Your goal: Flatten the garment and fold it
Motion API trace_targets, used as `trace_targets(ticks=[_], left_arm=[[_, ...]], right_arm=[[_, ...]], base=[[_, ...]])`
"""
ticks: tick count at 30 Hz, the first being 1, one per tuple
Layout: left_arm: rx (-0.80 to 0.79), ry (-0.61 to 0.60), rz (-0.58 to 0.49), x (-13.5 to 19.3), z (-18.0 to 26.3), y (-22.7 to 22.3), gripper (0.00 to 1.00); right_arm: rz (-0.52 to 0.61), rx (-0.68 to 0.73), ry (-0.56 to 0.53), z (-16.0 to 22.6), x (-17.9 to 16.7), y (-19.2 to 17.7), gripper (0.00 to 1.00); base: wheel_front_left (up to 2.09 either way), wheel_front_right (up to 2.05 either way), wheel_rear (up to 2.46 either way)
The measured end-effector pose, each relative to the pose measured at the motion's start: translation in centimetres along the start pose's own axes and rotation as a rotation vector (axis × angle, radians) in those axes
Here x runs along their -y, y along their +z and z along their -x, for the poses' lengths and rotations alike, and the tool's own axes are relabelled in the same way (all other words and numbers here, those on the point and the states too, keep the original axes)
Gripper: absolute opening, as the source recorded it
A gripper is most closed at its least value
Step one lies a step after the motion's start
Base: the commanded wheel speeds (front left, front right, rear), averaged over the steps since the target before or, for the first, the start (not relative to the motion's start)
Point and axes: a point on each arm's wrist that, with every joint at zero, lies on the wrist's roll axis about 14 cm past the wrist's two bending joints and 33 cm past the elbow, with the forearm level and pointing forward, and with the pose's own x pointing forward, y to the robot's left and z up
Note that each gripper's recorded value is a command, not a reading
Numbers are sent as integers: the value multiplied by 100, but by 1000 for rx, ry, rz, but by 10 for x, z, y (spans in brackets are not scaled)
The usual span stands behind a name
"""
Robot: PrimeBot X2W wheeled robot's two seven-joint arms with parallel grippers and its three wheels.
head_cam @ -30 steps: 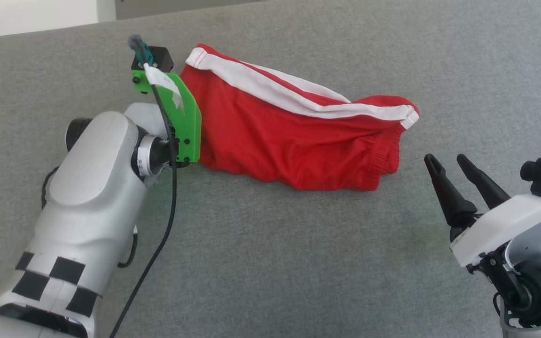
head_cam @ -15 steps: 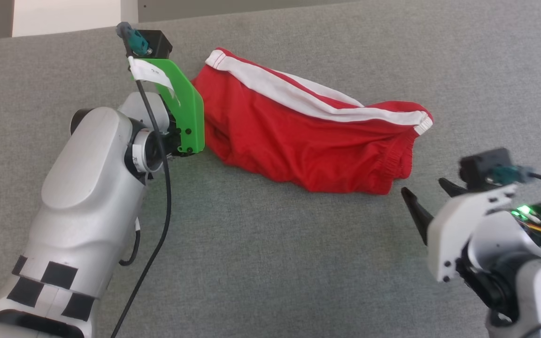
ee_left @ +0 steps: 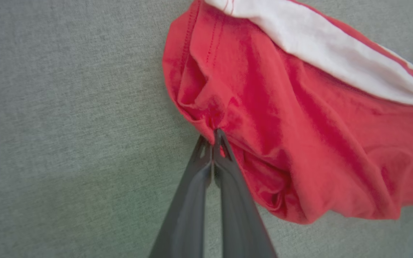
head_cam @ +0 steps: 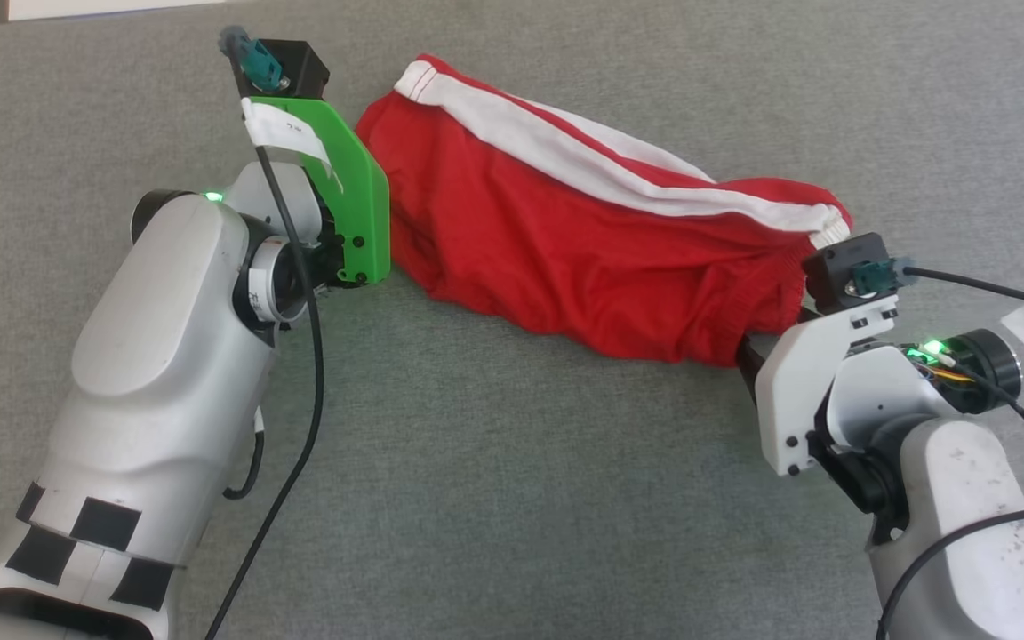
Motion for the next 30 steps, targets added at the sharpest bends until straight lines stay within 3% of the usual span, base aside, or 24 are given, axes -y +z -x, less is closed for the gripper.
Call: trace_targets(ticks=[6,7,8,20,30], left_arm=[[-10,7,12,-6,-2,-5,0],[-11,7,13,-6,-3,-5,0],[-10,6,14,-7,-3,-5,0],[34,-31,83,-2,8,-3,0],[99,-76,149,5,44,-13,0]], right_arm=[[16,-10,43,-14,-14,-2,100],[14,-9,47,-15,-15,-1,37],[10,-6,53,-15,-16,-1,0],[-29,-1,99,-8,-23,0,0],[-12,-50,99,18,3,-10,0]], base=[[0,0,0],[0,0,0],[0,0,0],[0,0,0],[0,0,0]])
